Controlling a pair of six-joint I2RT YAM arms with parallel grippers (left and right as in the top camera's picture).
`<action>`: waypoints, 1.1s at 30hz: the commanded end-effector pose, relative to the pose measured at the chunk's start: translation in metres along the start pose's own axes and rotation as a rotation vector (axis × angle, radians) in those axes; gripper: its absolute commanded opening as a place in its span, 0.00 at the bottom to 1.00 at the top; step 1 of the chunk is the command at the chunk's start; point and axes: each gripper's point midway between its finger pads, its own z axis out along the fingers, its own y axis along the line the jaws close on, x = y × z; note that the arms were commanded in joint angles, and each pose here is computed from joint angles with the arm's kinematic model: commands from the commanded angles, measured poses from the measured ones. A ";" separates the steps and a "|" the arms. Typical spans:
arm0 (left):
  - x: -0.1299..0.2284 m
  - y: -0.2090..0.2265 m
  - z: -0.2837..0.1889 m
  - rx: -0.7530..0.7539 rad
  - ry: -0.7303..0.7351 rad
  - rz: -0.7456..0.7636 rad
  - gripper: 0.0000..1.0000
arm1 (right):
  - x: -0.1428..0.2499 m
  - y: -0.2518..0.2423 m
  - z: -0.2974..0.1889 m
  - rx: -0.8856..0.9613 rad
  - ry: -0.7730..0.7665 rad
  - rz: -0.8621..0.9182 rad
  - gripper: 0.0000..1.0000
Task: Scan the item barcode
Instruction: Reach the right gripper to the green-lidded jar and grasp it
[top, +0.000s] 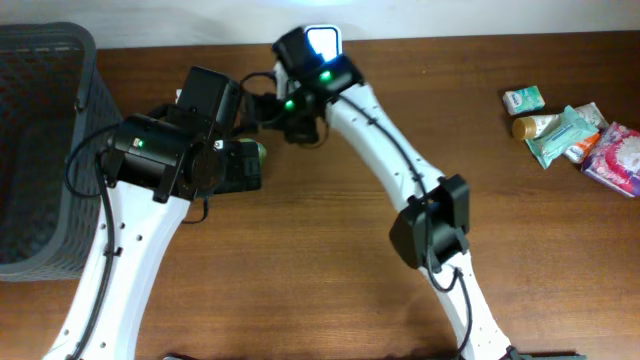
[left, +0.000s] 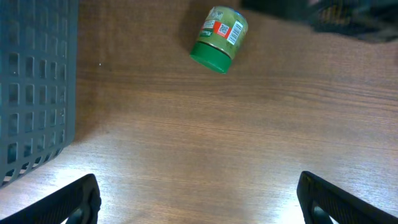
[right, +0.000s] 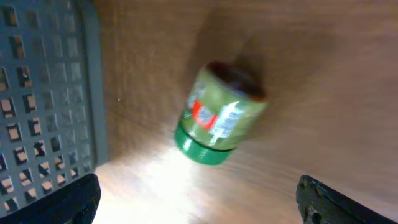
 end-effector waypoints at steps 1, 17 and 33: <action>0.000 0.002 0.000 -0.010 -0.004 0.001 0.99 | 0.007 -0.001 0.025 0.052 -0.002 0.142 0.99; 0.000 0.002 0.000 -0.010 -0.004 0.001 0.99 | 0.022 -0.015 0.103 0.118 0.000 0.263 0.99; 0.000 0.002 0.000 -0.010 -0.004 0.001 0.99 | 0.023 -0.110 0.070 0.447 0.028 0.193 0.89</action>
